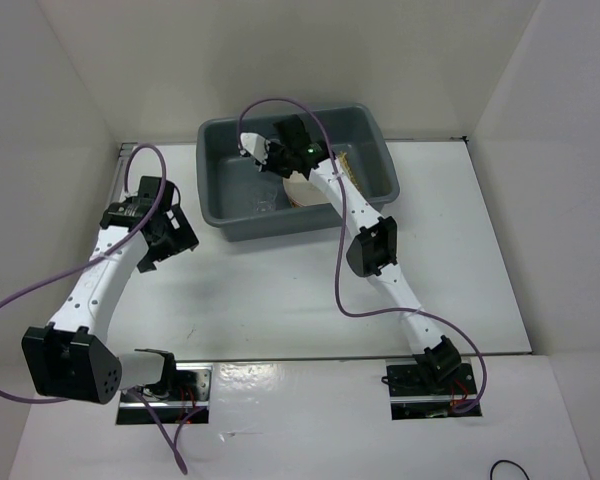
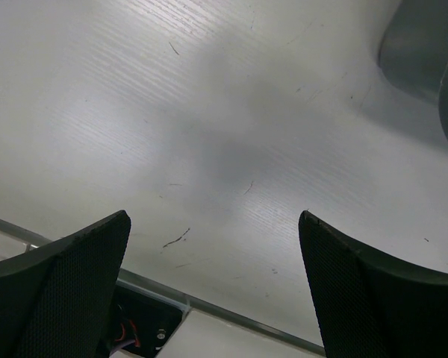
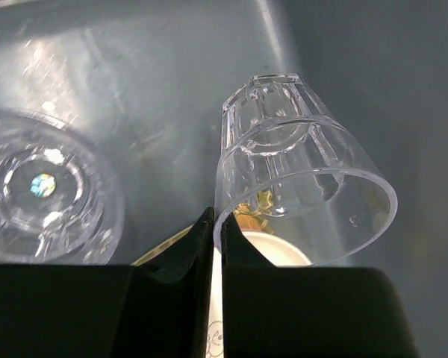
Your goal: Place the mixed dishes into the plastic bin
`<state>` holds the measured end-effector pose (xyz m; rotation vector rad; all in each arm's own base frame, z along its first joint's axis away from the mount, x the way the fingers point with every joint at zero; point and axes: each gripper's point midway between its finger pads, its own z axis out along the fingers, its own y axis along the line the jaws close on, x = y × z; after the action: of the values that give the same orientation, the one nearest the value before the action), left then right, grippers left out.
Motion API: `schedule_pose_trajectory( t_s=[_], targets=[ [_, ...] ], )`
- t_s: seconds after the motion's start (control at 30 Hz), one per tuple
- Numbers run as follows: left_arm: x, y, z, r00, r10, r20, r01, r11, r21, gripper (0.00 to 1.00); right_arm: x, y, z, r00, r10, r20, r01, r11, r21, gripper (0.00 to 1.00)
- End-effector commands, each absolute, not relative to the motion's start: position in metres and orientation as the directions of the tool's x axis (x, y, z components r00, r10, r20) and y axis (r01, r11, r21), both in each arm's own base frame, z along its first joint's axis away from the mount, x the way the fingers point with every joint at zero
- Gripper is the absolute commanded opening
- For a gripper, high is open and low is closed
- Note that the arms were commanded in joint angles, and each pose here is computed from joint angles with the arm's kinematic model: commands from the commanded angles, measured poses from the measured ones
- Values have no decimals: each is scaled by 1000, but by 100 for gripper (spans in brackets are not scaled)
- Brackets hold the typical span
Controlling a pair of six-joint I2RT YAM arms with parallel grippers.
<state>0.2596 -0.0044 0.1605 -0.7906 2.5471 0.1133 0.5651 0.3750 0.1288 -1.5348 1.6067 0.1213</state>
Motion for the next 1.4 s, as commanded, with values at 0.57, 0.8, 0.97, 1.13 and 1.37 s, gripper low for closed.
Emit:
schedule_pose_trajectory(
  t_s=[0.57,0.8,0.97,1.13,1.37],
  targets=[
    [250,-2,165,-698,-536,-475,-574,816,-78,100,560,372,134,236,-787,-569,-836,134,-532,23],
    [252,-1,166,-699,-529,-481,-566,820,-79,100,574,381,178,258,-727,-637,-775,238,-585,29],
    [254,-2,166,-695,-529,-487,-566,820,-85,100,576,388,260,239,-571,-785,-711,448,-542,55],
    [270,-1,182,-680,-506,-530,-544,833,-98,100,583,340,320,96,-453,-886,-611,676,-412,56],
    [343,-22,222,-640,-435,-634,-385,895,-225,92,602,185,262,-265,-578,-771,-515,761,-394,0]
  ],
)
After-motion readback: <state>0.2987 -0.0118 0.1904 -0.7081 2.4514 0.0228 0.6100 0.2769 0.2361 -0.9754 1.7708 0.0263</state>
